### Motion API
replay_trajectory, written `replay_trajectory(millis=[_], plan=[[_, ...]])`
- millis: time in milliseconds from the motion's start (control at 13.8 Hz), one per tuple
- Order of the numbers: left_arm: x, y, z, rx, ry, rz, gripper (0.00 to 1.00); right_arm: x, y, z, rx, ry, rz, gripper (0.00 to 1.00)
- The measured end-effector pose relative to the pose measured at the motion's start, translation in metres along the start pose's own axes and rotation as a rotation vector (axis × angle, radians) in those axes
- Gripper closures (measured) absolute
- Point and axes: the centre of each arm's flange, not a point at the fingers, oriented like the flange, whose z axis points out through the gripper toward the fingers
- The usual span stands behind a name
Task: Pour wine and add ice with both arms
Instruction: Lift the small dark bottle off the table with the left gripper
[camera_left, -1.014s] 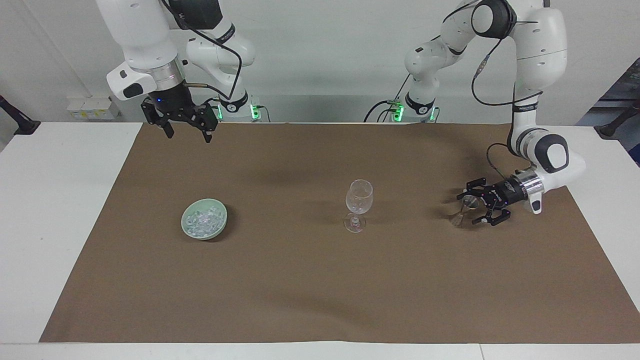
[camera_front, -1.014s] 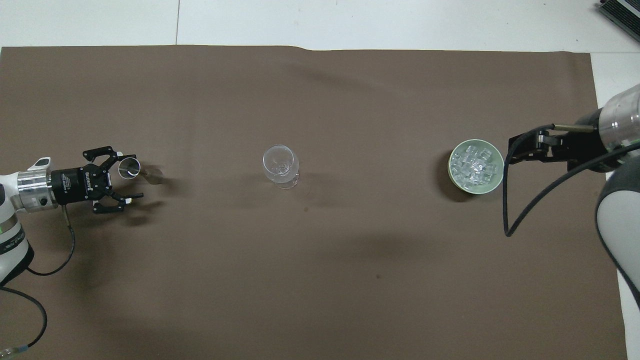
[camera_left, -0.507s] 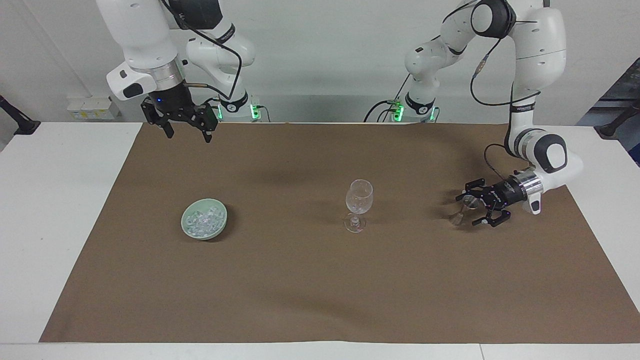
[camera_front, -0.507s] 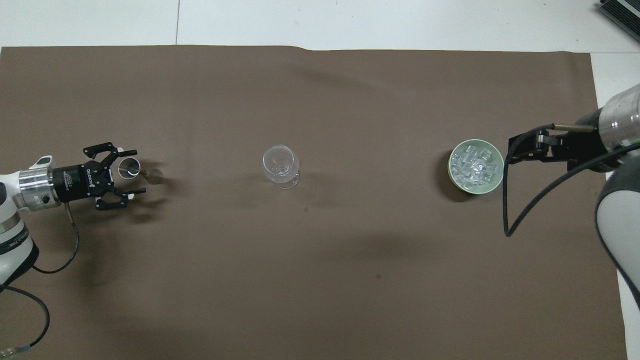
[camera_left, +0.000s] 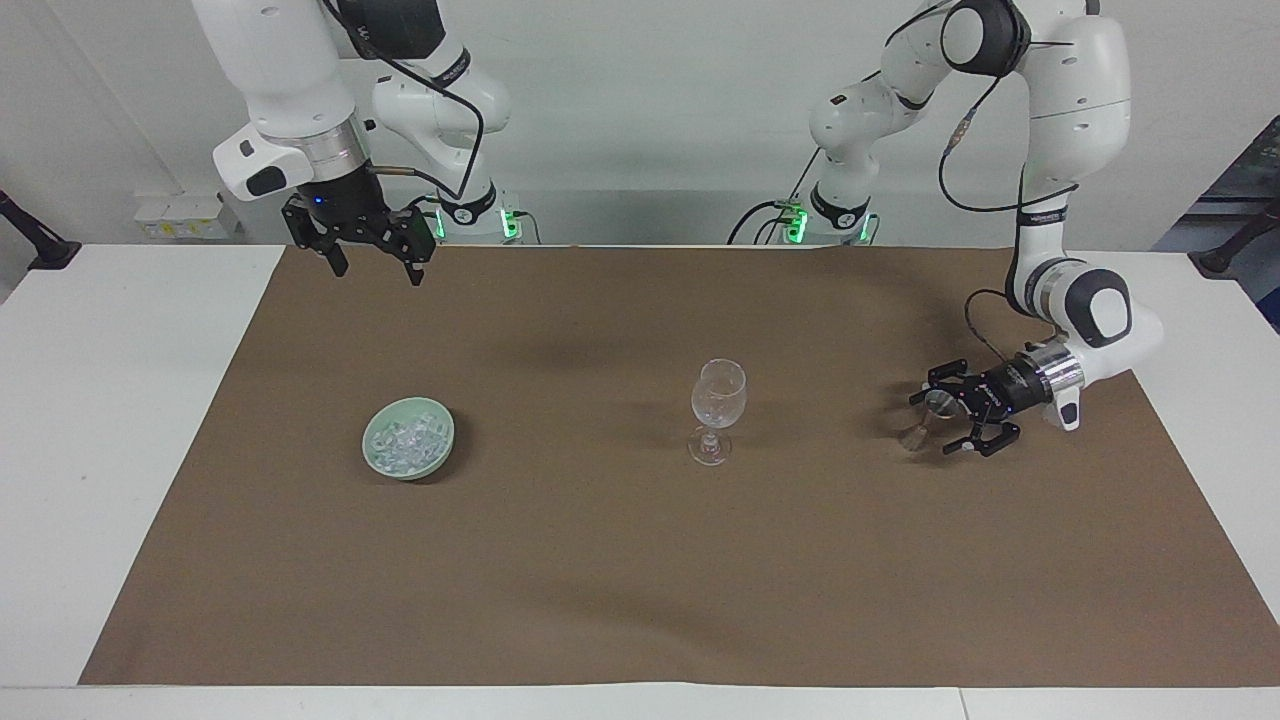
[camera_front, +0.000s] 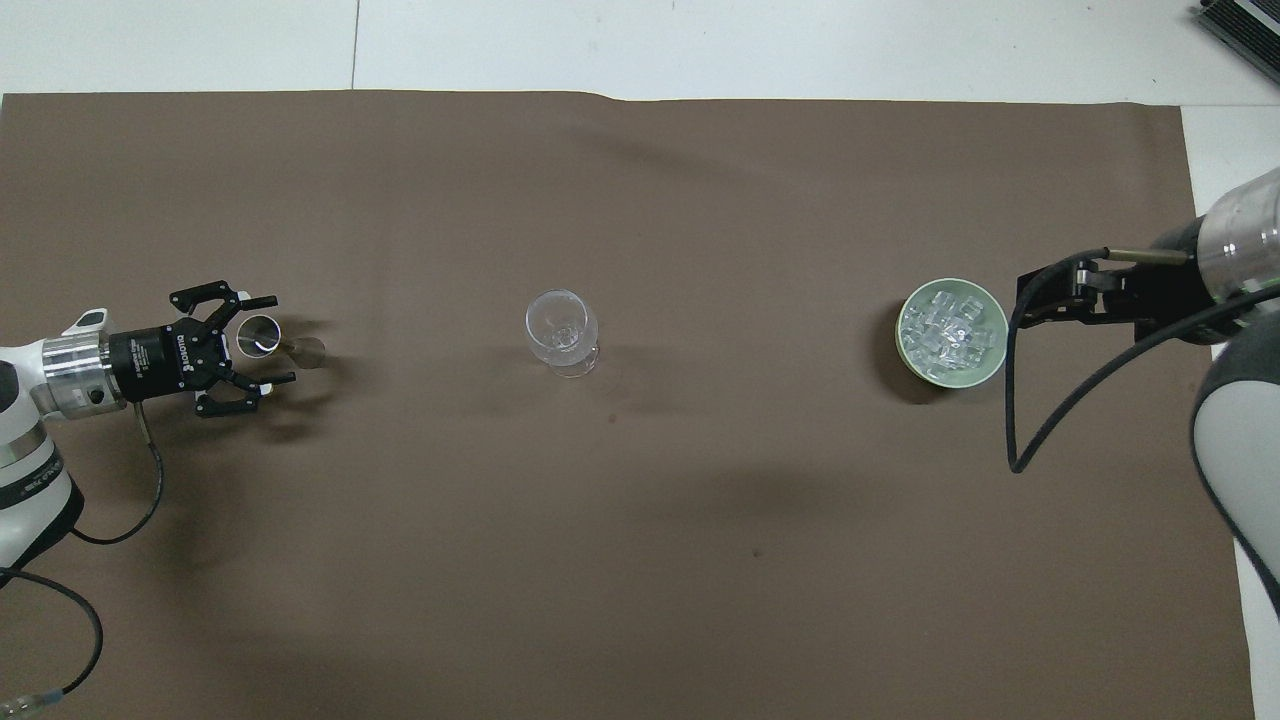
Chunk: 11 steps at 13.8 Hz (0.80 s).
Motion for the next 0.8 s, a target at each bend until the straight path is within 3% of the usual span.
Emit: replay_trajectory(millis=[580,797], plan=[[0.0015,-0.0017,0.0040,0.002,0.009,-0.003,0.00,0.0000,0.0000,0.0000,0.000,0.000,0.000,0.00],[0.0013,-0.0016,0.0033,0.000,0.010,-0.003,0.05,0.0000,0.0000,0.0000,0.000,0.000,0.000,0.00]])
